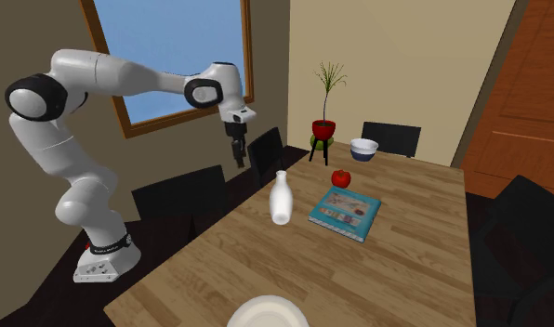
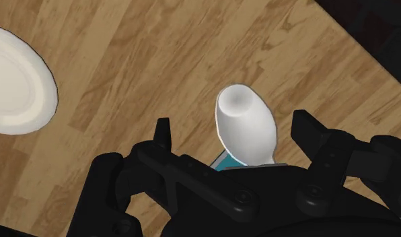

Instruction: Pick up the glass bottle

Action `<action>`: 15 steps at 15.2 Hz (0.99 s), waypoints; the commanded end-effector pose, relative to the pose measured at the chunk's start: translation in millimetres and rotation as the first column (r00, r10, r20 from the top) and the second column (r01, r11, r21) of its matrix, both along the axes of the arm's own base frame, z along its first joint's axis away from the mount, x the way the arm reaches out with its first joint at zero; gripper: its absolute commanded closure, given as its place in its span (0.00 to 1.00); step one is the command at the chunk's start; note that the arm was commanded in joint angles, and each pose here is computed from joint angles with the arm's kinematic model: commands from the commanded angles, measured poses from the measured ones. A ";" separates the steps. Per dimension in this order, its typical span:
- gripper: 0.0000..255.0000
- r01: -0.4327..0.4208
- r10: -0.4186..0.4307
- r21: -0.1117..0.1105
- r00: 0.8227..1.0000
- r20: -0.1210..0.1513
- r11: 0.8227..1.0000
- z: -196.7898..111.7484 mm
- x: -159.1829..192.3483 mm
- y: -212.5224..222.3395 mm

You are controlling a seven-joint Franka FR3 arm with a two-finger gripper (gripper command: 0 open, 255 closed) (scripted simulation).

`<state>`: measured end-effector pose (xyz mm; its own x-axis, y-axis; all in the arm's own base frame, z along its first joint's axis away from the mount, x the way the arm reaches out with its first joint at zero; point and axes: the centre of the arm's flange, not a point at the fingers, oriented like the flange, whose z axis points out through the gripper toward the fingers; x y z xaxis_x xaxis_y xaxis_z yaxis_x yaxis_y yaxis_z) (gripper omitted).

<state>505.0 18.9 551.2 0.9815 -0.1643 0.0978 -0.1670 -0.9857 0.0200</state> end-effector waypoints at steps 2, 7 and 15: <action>0.00 -0.005 0.005 0.001 1.000 -0.008 1.000 -19.2 38.0 10.5; 0.00 -0.015 0.015 0.004 1.000 -0.021 1.000 -46.8 97.7 26.1; 0.00 -0.025 0.025 0.006 0.999 -0.035 1.000 -88.7 163.1 44.0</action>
<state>666.2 62.4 468.7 0.9882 -0.1400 0.0618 -0.1415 -0.9897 0.0204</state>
